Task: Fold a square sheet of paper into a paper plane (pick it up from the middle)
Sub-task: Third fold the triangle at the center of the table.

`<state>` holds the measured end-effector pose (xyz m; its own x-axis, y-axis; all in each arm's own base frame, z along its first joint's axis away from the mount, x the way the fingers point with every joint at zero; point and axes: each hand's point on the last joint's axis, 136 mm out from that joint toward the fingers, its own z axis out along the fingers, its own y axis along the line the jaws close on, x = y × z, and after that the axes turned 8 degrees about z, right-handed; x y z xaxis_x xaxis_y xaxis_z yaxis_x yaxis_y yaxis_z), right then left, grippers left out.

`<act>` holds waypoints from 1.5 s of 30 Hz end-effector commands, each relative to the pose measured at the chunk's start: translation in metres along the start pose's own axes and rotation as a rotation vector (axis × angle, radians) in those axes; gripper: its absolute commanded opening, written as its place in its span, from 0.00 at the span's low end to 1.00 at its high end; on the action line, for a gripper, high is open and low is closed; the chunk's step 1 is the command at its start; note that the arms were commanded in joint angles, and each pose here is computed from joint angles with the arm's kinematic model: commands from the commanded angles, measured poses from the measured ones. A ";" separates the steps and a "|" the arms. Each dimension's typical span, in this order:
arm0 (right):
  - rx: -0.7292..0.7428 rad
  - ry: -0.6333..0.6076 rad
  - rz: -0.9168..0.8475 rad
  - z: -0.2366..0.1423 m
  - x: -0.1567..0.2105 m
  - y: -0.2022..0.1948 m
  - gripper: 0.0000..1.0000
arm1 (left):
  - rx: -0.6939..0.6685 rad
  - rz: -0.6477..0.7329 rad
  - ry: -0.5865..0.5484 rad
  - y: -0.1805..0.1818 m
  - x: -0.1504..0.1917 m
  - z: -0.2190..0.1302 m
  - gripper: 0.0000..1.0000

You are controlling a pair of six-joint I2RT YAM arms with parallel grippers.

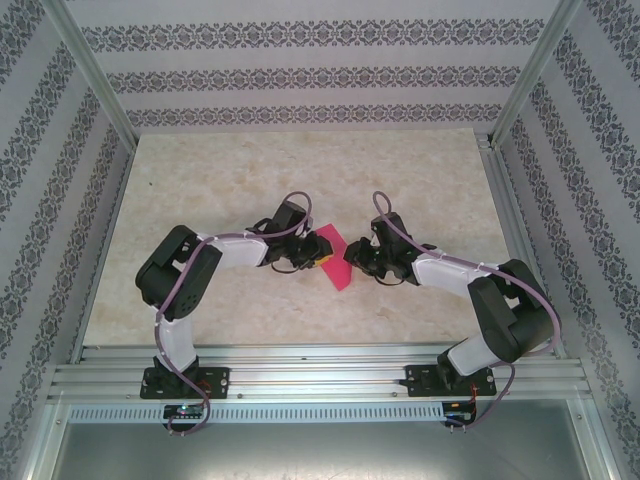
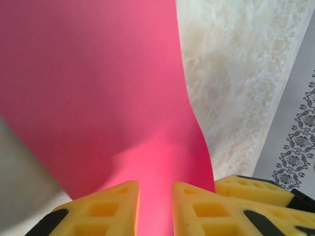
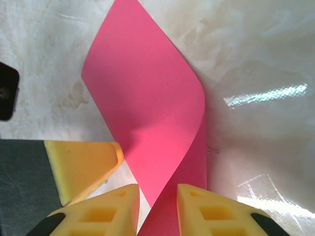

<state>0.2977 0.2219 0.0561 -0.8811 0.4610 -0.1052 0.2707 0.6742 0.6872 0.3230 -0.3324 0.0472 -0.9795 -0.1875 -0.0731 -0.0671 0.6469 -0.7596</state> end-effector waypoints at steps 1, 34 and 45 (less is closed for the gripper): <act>-0.055 -0.003 0.004 0.002 -0.003 0.008 0.27 | 0.086 0.001 -0.014 -0.018 -0.002 -0.005 0.27; -0.185 -0.012 0.112 0.011 -0.006 0.000 0.41 | 0.125 -0.081 0.059 -0.009 0.010 0.012 0.25; -0.142 -0.009 0.161 0.017 -0.009 -0.015 0.22 | 0.153 -0.059 0.053 -0.015 0.011 0.008 0.21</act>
<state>0.3070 0.2212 0.0421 -0.8334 0.5527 0.0010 0.3340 0.5022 0.7976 0.3114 -0.3427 0.0367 -0.9796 -0.1962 0.0441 -0.1485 0.5582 -0.8163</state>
